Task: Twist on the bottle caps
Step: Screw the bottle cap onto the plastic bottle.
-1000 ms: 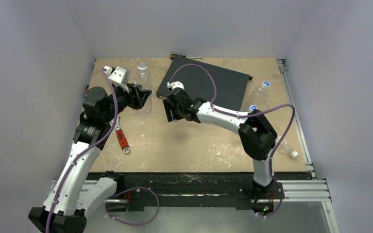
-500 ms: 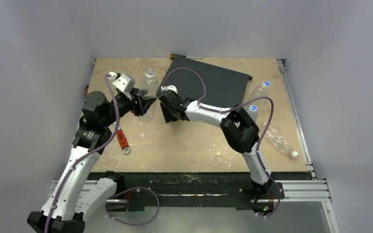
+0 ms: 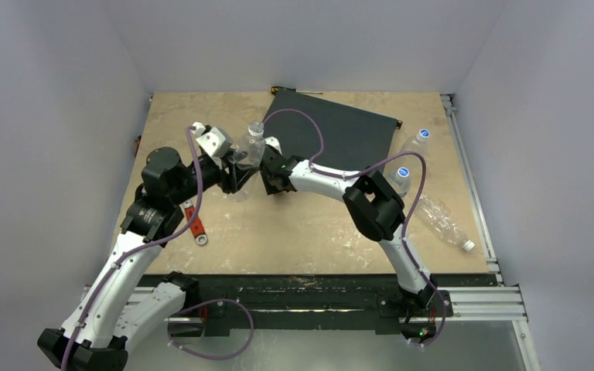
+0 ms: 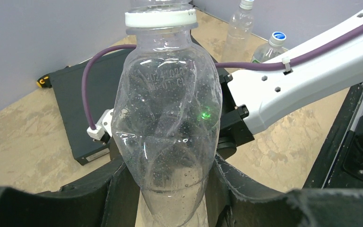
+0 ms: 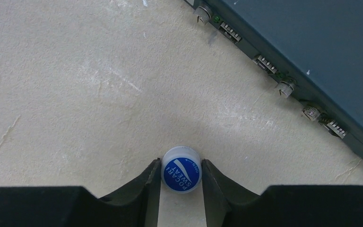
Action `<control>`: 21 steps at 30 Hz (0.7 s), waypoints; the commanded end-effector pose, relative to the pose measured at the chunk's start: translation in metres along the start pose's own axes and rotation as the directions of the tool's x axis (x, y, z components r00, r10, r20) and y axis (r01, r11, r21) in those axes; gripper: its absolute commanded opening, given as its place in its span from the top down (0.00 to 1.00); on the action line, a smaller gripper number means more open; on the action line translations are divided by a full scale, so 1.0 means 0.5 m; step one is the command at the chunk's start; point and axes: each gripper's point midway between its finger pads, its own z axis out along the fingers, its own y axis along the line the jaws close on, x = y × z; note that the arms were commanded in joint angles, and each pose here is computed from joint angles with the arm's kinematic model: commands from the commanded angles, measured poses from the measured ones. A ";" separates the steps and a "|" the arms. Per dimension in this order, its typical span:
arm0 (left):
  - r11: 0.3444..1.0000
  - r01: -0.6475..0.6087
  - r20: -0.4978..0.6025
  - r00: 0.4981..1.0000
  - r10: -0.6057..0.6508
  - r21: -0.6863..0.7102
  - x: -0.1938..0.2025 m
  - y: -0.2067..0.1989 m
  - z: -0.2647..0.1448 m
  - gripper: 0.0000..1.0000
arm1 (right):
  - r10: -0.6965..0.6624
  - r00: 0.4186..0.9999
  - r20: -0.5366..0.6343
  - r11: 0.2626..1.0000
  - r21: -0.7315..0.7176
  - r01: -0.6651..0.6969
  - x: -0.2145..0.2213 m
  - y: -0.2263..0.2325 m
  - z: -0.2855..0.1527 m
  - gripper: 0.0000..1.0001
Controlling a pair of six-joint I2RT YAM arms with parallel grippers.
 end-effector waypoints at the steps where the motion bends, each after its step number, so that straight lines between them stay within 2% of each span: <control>1: 0.997 -0.072 -0.006 0.997 0.072 0.014 0.010 -0.007 0.007 0.62 | 0.018 1.000 0.023 1.000 -0.003 -0.018 -0.029 0.007 -0.020 0.72; 4: 0.995 -0.087 -0.020 0.996 0.088 0.045 0.028 -0.024 0.013 0.62 | 0.026 0.999 0.029 1.000 -0.015 -0.026 -0.046 -0.003 -0.054 0.84; 8: 0.989 -0.103 -0.028 0.994 0.107 0.108 0.049 -0.053 0.019 0.62 | 0.072 0.995 0.065 0.994 -0.084 -0.067 -0.088 -0.032 -0.138 0.91; 14: 0.974 -0.138 -0.011 0.990 0.142 0.182 0.071 -0.086 0.018 0.64 | 0.159 0.980 0.115 0.967 -0.217 -0.132 -0.126 -0.097 -0.300 0.93; 18: 0.958 -0.159 0.018 0.987 0.159 0.238 0.077 -0.109 0.013 0.64 | 0.251 0.953 0.168 0.909 -0.378 -0.173 -0.148 -0.151 -0.433 0.93; 21: 0.939 -0.178 0.044 0.984 0.173 0.294 0.084 -0.131 0.010 0.65 | 0.275 0.938 0.212 0.869 -0.472 -0.148 -0.151 -0.175 -0.518 0.93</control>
